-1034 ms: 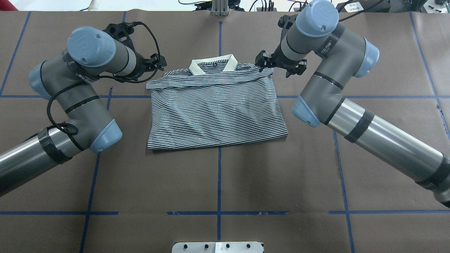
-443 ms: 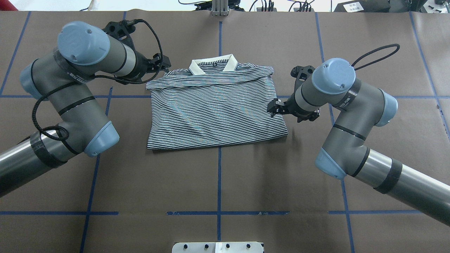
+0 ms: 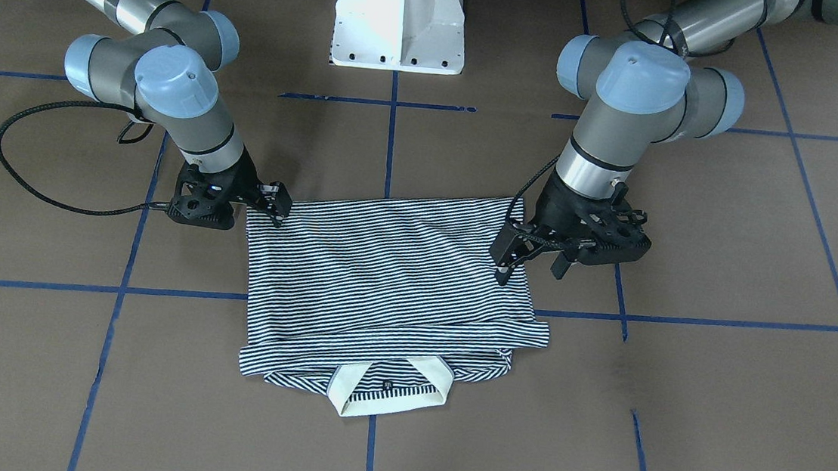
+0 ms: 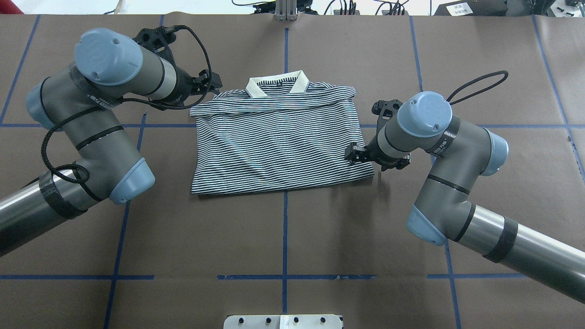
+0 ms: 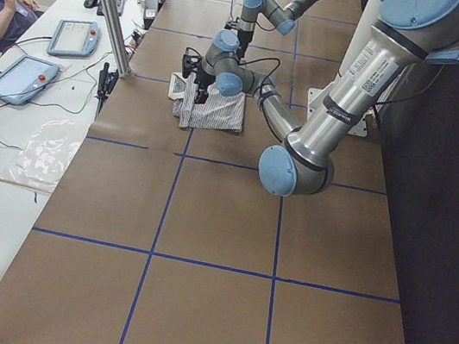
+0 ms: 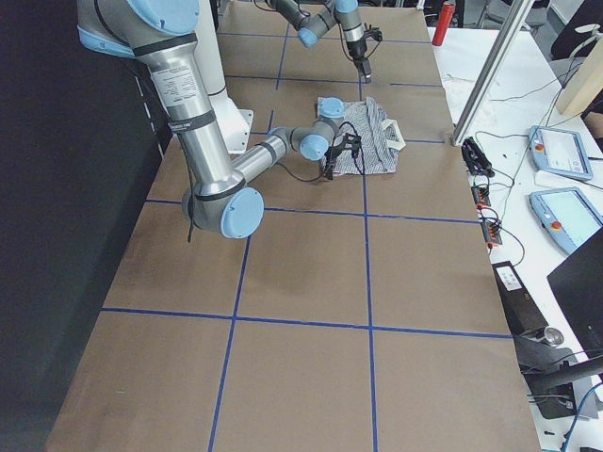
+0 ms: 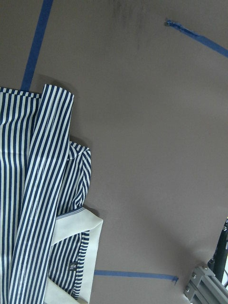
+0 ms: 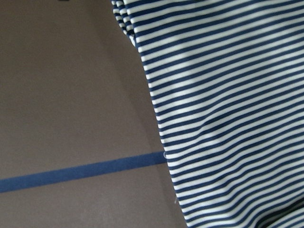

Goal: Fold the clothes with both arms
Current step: 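Lower the right gripper onto the folded shirt's side edge nearest it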

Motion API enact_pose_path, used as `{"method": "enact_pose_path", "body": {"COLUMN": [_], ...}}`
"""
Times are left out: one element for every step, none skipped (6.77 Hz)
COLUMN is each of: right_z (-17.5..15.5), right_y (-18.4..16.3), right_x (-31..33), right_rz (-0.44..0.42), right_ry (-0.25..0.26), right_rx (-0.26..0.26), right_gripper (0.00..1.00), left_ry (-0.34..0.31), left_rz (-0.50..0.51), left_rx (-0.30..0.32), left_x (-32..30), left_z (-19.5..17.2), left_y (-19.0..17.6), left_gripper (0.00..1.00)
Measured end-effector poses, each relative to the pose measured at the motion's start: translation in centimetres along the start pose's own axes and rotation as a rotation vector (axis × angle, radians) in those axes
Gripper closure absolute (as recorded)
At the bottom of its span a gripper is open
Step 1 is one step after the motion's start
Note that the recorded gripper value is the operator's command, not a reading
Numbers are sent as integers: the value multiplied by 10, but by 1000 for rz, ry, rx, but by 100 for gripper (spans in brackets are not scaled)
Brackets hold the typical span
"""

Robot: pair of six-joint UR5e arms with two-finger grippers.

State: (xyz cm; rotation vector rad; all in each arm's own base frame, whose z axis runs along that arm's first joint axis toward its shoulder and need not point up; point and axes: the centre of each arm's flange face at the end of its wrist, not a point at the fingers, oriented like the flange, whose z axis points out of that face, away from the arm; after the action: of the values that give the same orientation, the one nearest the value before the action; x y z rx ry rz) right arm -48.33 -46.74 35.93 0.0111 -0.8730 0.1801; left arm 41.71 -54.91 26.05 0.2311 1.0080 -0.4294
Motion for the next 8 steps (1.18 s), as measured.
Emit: {"method": "enact_pose_path", "body": {"right_z": [0,-2,0,1,3,4,1,-3], "right_y": [2,3,5,7,8,9,11,17], "right_x": [-1,-1,0,1,3,6,9,12], "right_rz": [-3,-4,-7,-13,-17,-19,-22,-28], "right_ry": [-2,-5,-4,-2,2,4,1,-4], "right_rx": [-4,-6,-10,-14,-17,-19,-20,-24], "right_gripper": [60,86,100,100,100,100,100,100], "left_ry": [-1,-1,-1,0,2,4,5,5], "left_rz": [-1,-1,-1,0,1,2,3,4], "left_rx": [-1,-2,-3,-3,-3,-4,-5,-5], "left_x": [-1,-1,-1,-1,0,1,1,1], "left_z": [0,0,0,0,-1,-2,-2,-2], "left_y": [0,0,0,0,0,1,1,1], "left_gripper": [0,0,0,0,0,0,0,0]}}
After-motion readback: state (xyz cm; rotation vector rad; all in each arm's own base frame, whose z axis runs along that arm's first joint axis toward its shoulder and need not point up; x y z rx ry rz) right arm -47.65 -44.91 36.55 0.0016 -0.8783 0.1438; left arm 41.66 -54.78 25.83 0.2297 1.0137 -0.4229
